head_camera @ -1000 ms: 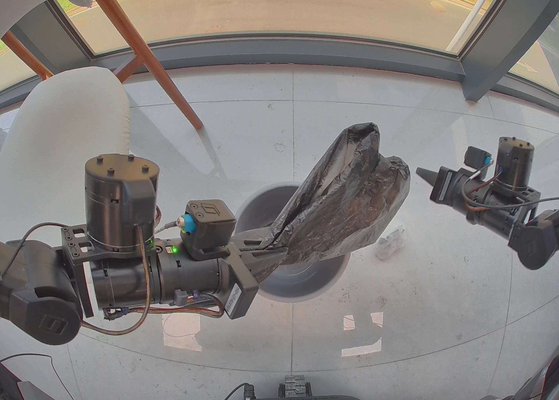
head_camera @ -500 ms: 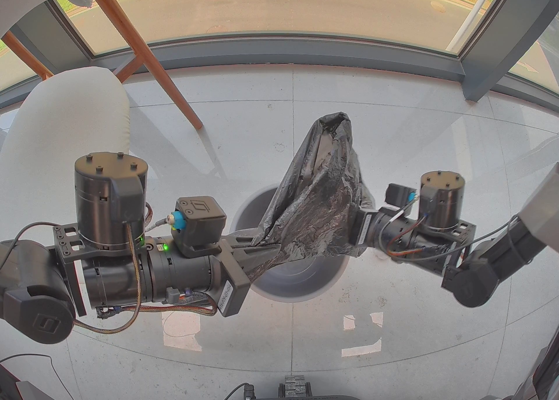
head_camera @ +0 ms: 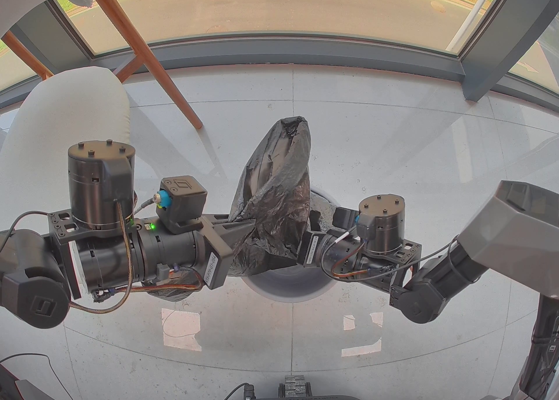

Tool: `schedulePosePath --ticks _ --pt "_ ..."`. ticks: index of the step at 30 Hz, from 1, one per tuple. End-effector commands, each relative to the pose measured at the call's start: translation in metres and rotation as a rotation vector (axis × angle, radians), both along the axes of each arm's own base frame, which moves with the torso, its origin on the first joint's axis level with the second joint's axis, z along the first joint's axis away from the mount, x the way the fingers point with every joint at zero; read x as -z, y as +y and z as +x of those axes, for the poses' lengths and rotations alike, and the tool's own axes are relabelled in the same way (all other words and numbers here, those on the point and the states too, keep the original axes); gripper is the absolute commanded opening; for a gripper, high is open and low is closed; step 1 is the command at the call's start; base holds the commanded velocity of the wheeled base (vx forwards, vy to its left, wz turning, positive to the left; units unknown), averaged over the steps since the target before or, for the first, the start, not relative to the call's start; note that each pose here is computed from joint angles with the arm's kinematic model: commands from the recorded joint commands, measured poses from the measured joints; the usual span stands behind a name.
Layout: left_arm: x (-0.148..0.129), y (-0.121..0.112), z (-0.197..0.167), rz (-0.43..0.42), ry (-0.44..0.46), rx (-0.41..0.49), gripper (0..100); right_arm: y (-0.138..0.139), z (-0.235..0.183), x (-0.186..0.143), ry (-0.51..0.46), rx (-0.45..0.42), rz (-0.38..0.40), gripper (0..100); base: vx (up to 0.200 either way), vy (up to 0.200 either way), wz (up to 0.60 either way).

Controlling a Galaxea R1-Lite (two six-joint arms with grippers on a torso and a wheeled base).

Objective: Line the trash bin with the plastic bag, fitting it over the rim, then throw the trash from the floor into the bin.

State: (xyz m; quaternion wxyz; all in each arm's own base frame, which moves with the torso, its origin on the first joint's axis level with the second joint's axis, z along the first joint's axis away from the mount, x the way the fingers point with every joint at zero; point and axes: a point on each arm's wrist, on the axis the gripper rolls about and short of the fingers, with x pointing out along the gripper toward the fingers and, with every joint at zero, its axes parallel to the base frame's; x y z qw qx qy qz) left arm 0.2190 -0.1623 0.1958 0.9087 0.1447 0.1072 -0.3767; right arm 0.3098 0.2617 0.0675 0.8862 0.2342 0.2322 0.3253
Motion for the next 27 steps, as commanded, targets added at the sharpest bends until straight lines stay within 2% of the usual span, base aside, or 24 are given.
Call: schedulePosePath --ticks 1,4,7,9,12,14,16,19,23,27 --pt "0.001 -0.003 0.005 0.026 -0.021 -0.008 0 0.008 0.012 0.012 0.042 0.019 0.039 0 0.0 0.0 0.0" --pt "0.001 -0.006 0.009 0.06 -0.048 0.006 0 0.006 0.017 0.005 0.054 0.042 0.088 0 0.0 0.0 0.0" --pt "0.008 -0.009 0.012 0.103 -0.059 0.022 0 -0.013 0.021 -0.024 0.034 0.09 0.15 0 0.0 0.0 0.0" --pt "0.012 -0.011 0.014 0.126 -0.061 0.03 0 -0.032 0.023 -0.03 0.048 0.134 0.14 0 0.0 0.0 0.0" --pt "0.017 -0.014 0.019 0.172 -0.079 0.046 0 -0.067 0.031 -0.045 0.031 0.244 0.11 0 0.0 0.0 0.0" --pt "0.023 -0.016 0.022 0.21 -0.09 0.064 0 -0.095 0.036 -0.062 -0.007 0.353 0.102 0 0.0 0.0 0.0" --pt "0.028 -0.018 0.024 0.232 -0.09 0.072 0 -0.114 0.033 -0.081 -0.029 0.409 0.109 0 0.0 0.0 0.0" --pt "0.032 -0.022 0.026 0.249 -0.091 0.085 0 -0.122 0.009 -0.107 -0.044 0.386 0.128 0 0.0 0.0 0.0" --pt "0.037 -0.028 0.029 0.27 -0.093 0.101 0 -0.114 -0.04 -0.139 -0.043 0.249 0.136 0 0.0 0.0 0.0" --pt "0.037 -0.03 0.03 0.285 -0.106 0.095 0 -0.109 -0.075 -0.154 0.019 0.175 0.081 0 0.0 0.0 0.0"
